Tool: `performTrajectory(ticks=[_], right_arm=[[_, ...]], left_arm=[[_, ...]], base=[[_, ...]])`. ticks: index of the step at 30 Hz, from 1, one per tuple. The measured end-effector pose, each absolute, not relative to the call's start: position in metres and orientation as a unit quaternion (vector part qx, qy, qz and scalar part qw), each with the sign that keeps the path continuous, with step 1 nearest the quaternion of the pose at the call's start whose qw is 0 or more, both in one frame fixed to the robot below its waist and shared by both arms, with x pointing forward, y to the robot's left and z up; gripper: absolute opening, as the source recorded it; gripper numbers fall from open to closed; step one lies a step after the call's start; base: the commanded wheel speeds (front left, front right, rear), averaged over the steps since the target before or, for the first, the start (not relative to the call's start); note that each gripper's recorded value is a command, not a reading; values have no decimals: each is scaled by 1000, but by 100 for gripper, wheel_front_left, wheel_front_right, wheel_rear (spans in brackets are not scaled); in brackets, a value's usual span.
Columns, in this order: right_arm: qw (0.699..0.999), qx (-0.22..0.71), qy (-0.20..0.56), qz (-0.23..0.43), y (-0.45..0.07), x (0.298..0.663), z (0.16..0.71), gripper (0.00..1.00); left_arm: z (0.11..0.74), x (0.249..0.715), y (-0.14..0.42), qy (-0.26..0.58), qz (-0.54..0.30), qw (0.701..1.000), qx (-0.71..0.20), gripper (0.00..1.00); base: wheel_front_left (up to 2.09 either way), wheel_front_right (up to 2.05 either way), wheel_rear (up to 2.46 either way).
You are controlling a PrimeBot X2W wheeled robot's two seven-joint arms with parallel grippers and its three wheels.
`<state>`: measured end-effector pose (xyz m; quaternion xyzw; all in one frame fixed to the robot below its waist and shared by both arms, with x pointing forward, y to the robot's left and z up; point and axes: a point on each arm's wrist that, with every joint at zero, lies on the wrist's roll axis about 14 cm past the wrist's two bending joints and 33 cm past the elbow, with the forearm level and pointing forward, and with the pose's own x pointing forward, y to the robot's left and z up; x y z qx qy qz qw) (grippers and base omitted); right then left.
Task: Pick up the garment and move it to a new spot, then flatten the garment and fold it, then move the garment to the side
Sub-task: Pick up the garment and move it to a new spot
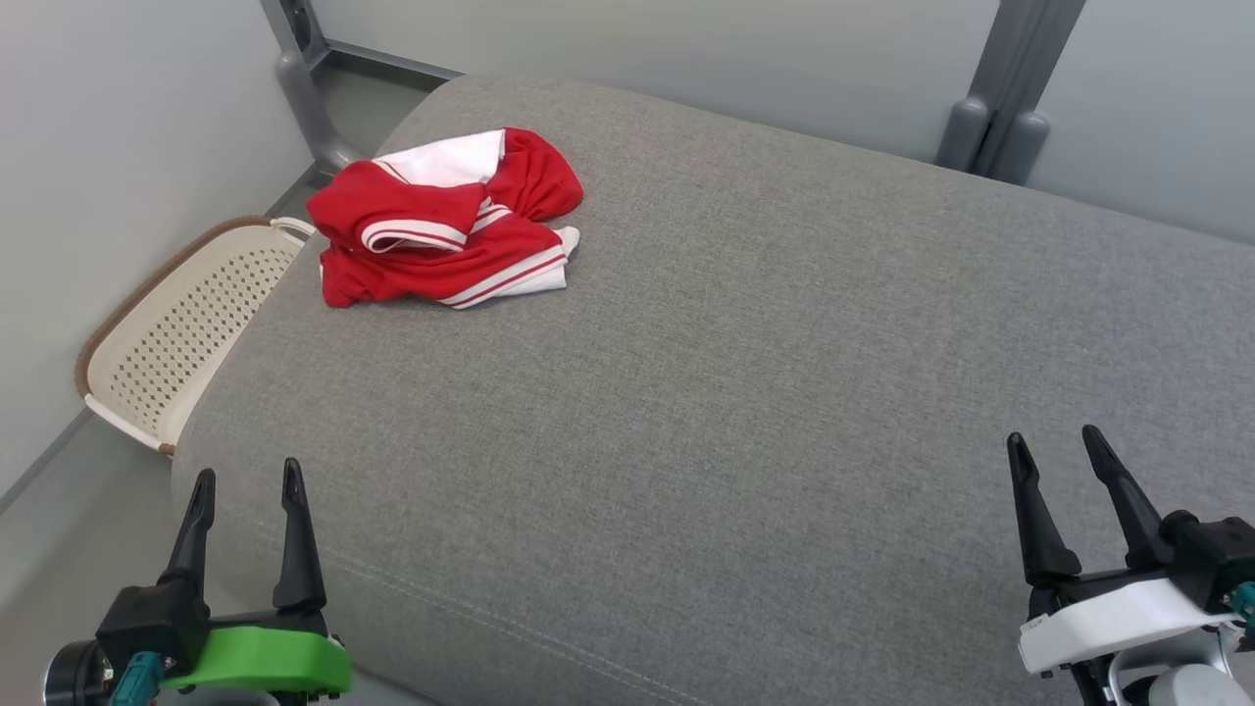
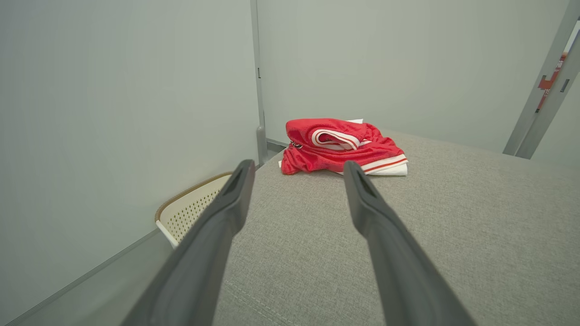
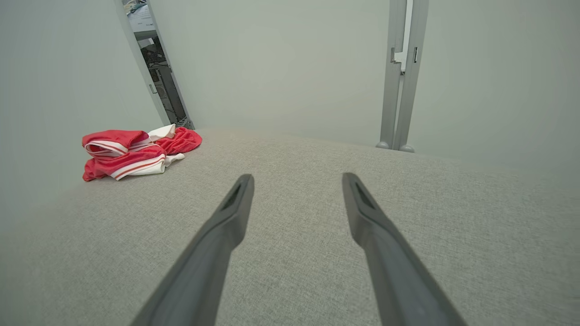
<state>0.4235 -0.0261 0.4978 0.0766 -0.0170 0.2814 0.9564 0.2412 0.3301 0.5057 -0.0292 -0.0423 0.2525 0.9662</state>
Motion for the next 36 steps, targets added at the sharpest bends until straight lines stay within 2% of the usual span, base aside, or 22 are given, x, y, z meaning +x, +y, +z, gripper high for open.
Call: performTrajectory(ticks=[11, 22, 29, 36], right_arm=[[966, 50, -34, 250, -63, 450, 504, 100], [988, -2, -36, 151, -158, 490, 491, 100], [994, -31, -24, 97, -206, 493, 478, 100], [996, -62, 0, 64, -237, 493, 464, 100]], left_arm=[[556, 317, 346, -101, 219, 971, 1, 100], [599, 450, 353, -150, 174, 973, 20, 100], [567, 515, 359, -112, 165, 980, 15, 100], [494, 561, 355, -19, 155, 988, 8, 100]], base=[[0, 0, 0], [0, 0, 0], [0, 0, 0], [0, 0, 0]])
